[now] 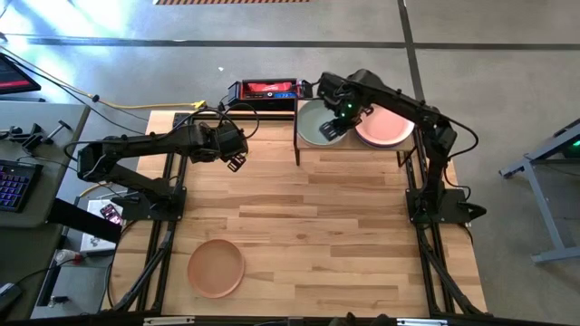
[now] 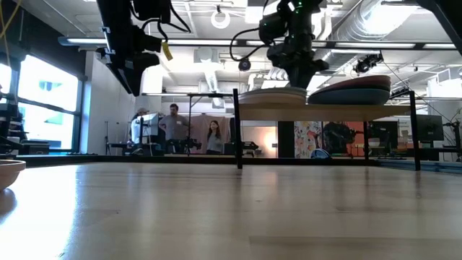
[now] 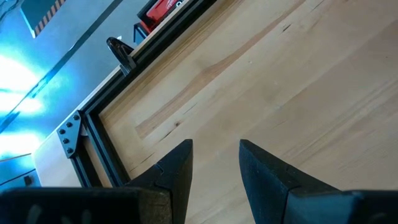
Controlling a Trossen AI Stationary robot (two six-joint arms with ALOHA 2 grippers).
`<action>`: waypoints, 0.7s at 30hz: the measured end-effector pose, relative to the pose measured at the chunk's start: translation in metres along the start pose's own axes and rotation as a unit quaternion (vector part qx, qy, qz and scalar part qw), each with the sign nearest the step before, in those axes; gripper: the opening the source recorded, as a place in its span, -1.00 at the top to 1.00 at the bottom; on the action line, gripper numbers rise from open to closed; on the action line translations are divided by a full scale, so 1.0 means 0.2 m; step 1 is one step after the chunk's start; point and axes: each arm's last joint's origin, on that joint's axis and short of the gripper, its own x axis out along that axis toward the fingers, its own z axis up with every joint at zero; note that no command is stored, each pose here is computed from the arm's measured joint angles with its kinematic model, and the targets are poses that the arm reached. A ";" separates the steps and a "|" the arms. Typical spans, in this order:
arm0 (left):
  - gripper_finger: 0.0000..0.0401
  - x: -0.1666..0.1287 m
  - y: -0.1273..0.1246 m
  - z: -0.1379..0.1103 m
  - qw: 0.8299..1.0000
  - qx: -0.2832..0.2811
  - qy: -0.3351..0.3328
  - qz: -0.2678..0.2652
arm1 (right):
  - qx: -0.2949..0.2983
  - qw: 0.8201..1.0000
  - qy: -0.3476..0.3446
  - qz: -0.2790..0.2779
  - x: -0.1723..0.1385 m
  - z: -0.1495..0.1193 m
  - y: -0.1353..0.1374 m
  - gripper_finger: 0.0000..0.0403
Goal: Place and stack plates onto a shelf
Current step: Stack the light blue plate on top of the gray plate on the shelf
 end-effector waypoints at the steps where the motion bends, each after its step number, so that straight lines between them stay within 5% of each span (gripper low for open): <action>1: 0.40 0.00 0.00 0.00 1.000 0.000 0.000 0.000 | 0.002 1.000 0.002 -0.001 0.00 0.00 -0.01 0.45; 13: 0.40 0.00 0.00 0.00 1.000 0.000 0.000 0.000 | 0.025 0.999 0.005 -0.023 0.00 0.02 -0.10 0.45; 21: 0.40 0.00 -0.01 -0.01 0.999 0.002 0.019 -0.034 | -0.011 1.000 0.007 0.004 0.00 0.02 -0.09 0.45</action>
